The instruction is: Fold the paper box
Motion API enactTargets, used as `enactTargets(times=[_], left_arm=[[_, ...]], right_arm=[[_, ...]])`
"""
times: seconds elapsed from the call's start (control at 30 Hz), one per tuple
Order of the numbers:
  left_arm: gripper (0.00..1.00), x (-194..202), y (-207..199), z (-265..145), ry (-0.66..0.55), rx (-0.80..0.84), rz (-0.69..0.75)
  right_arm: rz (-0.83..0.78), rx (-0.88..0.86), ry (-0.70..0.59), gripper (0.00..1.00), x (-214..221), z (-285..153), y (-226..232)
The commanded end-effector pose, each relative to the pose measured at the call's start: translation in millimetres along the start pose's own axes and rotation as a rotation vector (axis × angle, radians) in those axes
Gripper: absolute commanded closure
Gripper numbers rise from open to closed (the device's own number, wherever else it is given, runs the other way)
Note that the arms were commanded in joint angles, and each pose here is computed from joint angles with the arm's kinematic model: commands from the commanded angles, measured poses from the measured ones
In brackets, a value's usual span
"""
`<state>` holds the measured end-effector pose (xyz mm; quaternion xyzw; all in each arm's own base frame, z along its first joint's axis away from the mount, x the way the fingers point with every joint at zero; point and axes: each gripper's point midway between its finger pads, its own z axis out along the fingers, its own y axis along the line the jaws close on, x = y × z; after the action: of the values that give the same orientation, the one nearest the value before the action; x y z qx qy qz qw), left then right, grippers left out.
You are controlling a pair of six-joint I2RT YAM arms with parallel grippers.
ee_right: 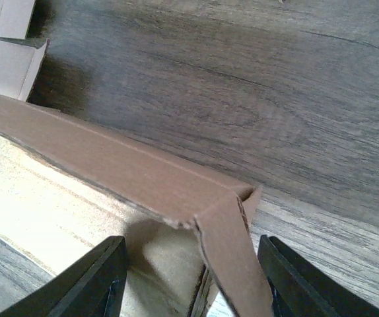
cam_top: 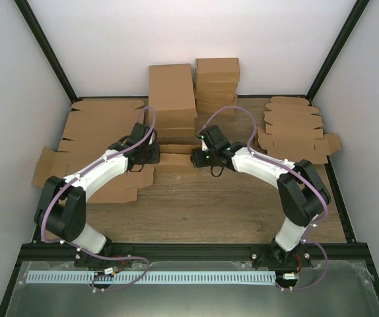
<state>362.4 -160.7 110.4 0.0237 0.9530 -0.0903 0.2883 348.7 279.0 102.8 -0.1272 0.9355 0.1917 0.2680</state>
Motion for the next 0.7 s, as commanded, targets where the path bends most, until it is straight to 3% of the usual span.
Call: enactTargets(times=[0.0, 0.47, 0.67], left_arm=[[0.96, 33, 15, -2, 0.126, -0.055, 0.012], [0.96, 61, 7, 13, 0.145, 0.018, -0.062], [0.86, 61, 9, 9, 0.12, 0.018, -0.08]], right_arm=[[0.012, 0.067, 0.054, 0.44, 11, 10, -16], [0.019, 0.044, 0.047, 0.44, 7, 5, -11], [0.019, 0.045, 0.052, 0.44, 7, 7, -11]])
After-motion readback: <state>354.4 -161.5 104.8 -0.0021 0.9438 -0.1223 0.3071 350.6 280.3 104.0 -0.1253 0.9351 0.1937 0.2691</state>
